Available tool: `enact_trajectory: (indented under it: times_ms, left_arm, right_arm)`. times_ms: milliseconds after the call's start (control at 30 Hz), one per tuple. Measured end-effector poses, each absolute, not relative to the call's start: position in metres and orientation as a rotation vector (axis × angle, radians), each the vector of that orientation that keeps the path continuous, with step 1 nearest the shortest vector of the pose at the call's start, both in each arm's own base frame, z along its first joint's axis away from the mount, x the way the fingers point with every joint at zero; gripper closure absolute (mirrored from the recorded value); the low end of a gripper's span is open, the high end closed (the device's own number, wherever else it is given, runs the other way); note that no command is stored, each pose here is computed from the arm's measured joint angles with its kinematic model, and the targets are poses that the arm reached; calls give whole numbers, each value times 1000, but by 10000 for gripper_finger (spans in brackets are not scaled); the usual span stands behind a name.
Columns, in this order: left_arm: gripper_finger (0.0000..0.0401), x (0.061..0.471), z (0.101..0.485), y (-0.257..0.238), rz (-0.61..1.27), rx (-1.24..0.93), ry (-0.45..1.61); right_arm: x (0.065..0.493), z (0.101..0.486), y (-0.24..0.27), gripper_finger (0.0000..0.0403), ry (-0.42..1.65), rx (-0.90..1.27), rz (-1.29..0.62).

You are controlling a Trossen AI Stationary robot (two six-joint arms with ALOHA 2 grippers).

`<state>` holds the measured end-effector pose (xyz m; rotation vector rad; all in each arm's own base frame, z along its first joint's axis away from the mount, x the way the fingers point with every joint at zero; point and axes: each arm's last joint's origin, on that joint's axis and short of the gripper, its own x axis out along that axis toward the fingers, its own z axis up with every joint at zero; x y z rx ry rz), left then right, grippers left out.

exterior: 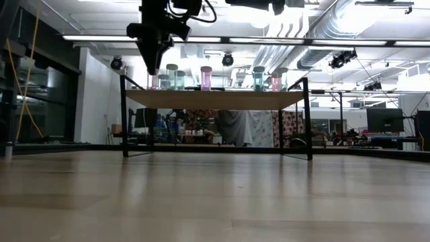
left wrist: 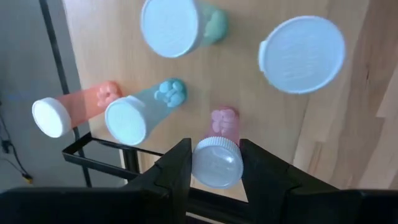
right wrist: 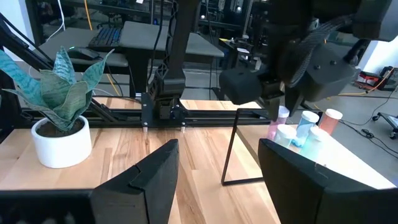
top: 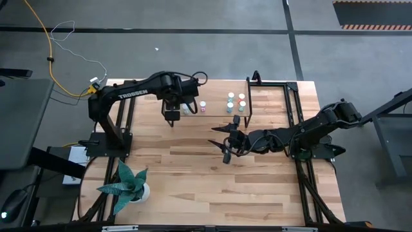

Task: Pick and place medicine bottles onto shelf by color
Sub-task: Put the pink pill bottle on the shelf

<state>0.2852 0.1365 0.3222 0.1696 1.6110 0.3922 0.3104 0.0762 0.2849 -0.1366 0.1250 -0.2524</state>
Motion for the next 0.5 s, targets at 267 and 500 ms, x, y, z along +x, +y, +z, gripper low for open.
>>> enact_trajectory:
  times_ms: [267,500]
  left_arm:
    - [287,285,322,138,360,178,1614]
    - [243,285,322,136,355,185,1615]
  right_arm:
    - [310,285,76,191,125,-137,-252]
    - [310,285,76,191,125,-136,-252]
